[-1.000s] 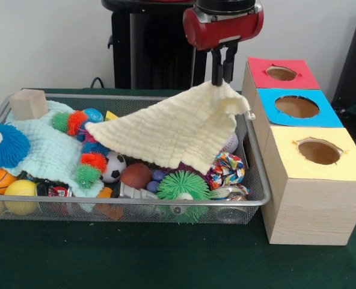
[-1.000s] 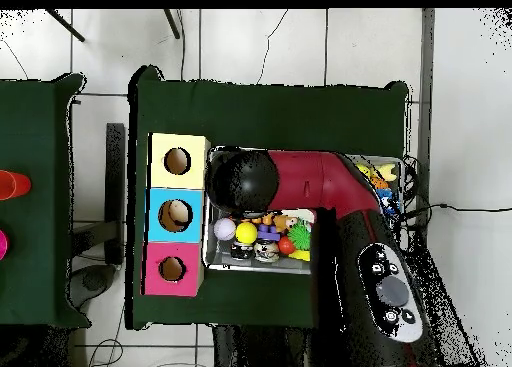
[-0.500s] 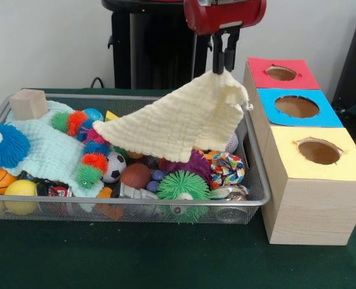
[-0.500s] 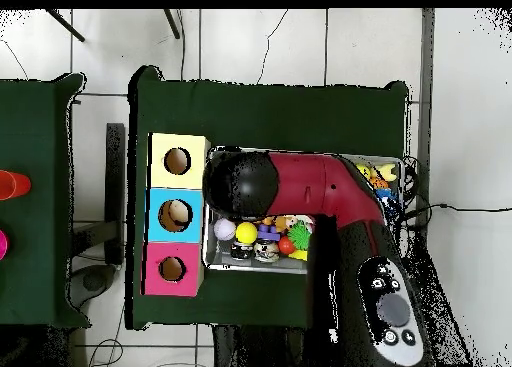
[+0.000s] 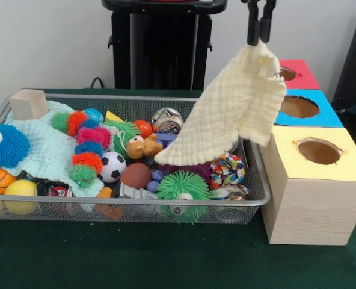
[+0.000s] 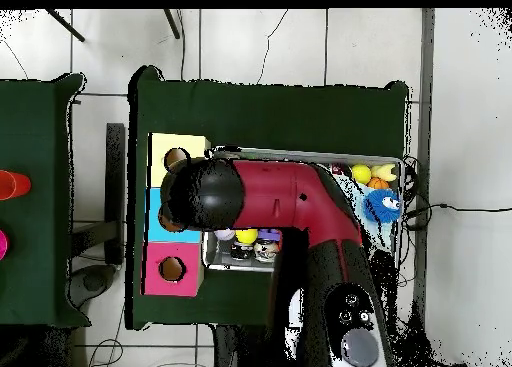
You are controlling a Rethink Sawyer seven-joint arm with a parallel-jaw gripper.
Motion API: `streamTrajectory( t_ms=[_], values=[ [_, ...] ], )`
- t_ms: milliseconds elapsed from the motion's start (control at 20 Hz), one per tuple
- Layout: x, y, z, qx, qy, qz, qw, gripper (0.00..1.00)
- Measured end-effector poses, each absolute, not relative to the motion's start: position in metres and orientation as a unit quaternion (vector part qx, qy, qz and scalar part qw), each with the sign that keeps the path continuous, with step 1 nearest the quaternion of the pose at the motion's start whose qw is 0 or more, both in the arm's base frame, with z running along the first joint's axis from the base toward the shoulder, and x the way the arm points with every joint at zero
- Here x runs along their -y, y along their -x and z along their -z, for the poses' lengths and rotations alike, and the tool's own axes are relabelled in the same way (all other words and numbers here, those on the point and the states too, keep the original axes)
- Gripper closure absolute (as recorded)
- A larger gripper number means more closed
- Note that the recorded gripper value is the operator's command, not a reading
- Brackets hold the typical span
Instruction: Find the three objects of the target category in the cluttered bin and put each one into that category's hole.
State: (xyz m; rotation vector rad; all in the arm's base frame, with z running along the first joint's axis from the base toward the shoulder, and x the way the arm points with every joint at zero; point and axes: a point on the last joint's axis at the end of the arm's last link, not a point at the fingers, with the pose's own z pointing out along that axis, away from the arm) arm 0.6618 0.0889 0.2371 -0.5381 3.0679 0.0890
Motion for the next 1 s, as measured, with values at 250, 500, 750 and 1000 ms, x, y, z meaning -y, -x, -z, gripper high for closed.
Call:
streamTrajectory(
  t_ms=[250, 500, 750, 1000],
  values=[
    [-0.101, -0.658, -0.231, -0.984, 0.171, -0.037, 0.005, 1.00],
    [-0.096, -0.654, -0.213, -0.986, 0.163, -0.044, -0.010, 1.00],
    [-0.090, -0.651, -0.200, -0.987, 0.156, -0.046, -0.017, 1.00],
    [-0.070, -0.651, -0.187, -0.988, 0.140, -0.051, -0.027, 1.00]
  ],
)
